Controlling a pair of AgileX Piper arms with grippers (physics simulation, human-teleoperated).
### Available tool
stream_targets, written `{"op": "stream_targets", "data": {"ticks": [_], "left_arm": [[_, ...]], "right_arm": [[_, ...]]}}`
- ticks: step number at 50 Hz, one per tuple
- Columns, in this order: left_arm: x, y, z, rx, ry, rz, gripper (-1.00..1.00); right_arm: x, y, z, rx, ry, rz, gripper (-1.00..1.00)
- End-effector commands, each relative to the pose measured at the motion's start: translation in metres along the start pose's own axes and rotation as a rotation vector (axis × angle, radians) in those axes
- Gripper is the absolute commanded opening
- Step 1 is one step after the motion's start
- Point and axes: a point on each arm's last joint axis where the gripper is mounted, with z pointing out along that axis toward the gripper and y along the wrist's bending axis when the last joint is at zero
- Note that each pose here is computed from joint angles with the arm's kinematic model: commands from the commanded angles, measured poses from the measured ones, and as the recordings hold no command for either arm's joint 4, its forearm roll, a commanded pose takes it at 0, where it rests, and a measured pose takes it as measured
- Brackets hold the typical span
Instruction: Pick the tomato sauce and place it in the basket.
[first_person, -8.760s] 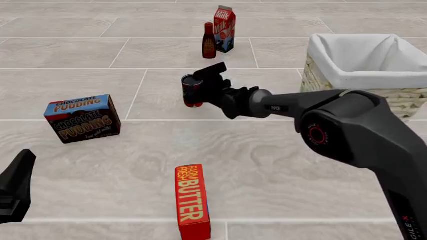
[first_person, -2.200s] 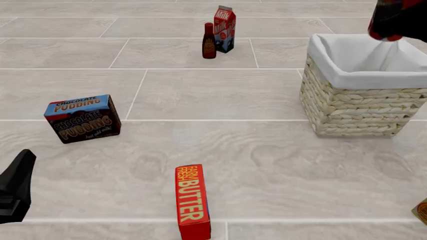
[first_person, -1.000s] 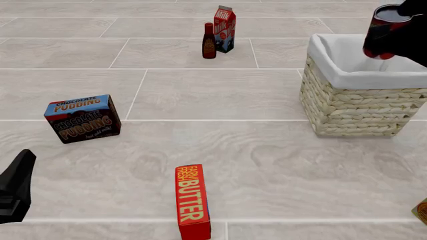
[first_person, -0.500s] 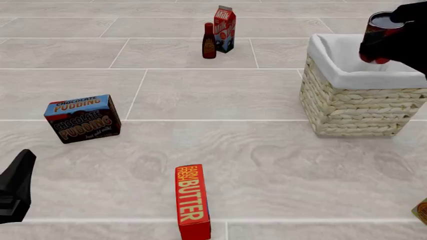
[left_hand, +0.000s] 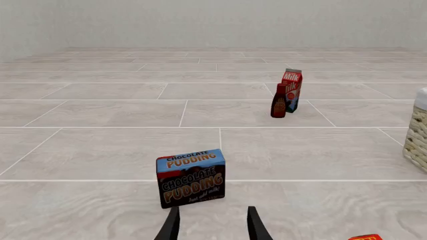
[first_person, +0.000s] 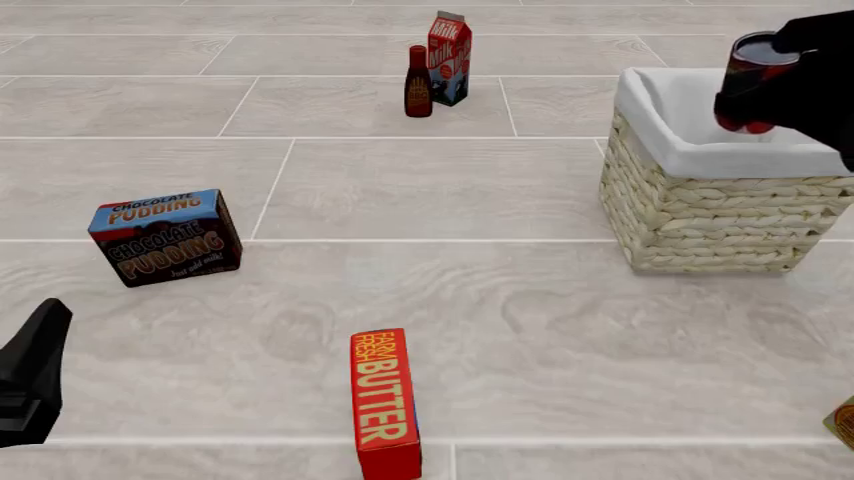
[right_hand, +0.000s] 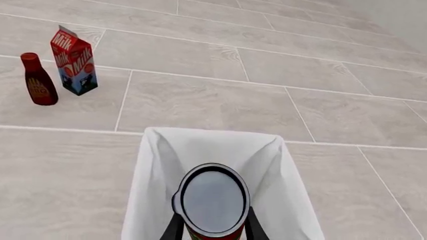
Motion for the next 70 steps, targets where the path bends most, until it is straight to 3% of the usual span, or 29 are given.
{"op": "stream_targets", "data": {"ticks": [1,30,31,54,70], "left_arm": [[0.0,0.0,0.0,0.0,0.0,0.0,1.0],[0.0,0.0,0.0,0.0,0.0,0.0,1.0],[0.0,0.0,0.0,0.0,0.0,0.0,1.0],[0.0,0.0,0.0,0.0,0.0,0.0,1.0],[0.0,0.0,0.0,0.0,0.0,0.0,1.0]], "right_arm": [[0.001,-0.001,0.003,0.002,0.001,0.019,-1.0],[0.009,-0.005,0.011,0.014,0.015,0.027,-1.0],[0.009,-0.004,0.012,0.012,0.018,0.029,1.0],[0.0,-0.008,0.005,0.021,0.007,0.05,1.0],[-0.014,-0.008,-0.021,0.02,-0.025,0.061,1.0]]}}
